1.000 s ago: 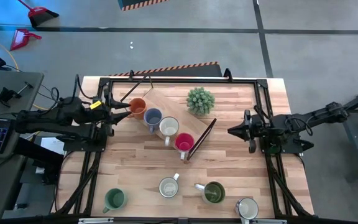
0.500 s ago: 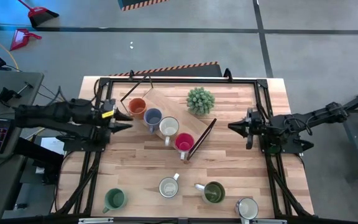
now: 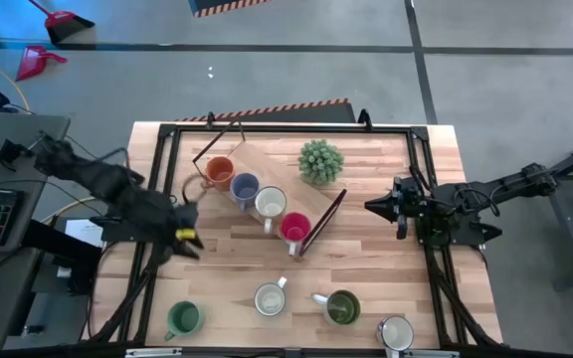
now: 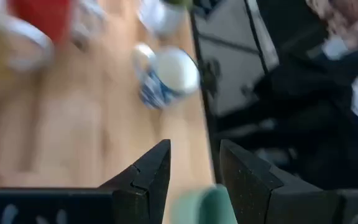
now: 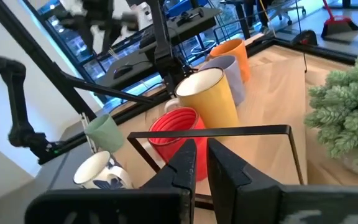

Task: Place coffee mugs
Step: Put the light green mug on the shelf

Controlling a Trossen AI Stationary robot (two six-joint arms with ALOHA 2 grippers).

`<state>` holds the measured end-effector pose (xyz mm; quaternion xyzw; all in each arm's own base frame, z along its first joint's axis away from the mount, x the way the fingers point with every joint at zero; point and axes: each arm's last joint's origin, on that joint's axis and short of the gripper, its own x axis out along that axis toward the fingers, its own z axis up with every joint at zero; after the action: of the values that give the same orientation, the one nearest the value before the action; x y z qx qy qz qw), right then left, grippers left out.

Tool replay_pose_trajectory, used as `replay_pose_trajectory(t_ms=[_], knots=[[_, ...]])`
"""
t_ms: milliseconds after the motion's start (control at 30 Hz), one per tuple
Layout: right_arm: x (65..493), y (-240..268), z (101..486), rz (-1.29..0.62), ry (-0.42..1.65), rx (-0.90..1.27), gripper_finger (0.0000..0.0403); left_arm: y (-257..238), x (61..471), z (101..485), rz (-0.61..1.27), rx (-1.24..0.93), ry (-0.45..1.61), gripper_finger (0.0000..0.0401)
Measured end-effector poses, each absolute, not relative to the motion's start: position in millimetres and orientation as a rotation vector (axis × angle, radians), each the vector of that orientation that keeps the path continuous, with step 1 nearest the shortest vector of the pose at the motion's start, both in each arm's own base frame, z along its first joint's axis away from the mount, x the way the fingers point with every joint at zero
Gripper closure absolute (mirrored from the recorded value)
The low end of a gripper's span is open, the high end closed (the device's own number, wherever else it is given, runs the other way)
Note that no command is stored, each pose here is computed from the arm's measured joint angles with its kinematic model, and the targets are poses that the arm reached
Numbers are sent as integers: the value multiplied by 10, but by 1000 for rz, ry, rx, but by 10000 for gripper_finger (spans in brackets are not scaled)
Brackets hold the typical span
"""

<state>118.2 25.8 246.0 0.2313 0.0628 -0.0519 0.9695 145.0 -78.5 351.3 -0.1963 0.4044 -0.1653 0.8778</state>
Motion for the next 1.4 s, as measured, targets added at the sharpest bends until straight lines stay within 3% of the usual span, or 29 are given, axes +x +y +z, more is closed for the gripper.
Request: replay_pose_trajectory(t_ms=[233, 500, 800, 1400], knots=[[1182, 259, 2465, -104, 122, 512, 386, -1151, 1562, 3318, -359, -485, 1045, 272], [1183, 259, 2464, -102, 124, 509, 386, -1494, 1607, 2875, -113, -413, 1296, 272], [1183, 266, 2456, -80, 139, 509, 386, -1873, 1593, 2553, -74, -352, 1448, 272], [1183, 272, 2456, -64, 143, 521, 386, -2238, 1613, 2140, 27, -335, 1536, 272]])
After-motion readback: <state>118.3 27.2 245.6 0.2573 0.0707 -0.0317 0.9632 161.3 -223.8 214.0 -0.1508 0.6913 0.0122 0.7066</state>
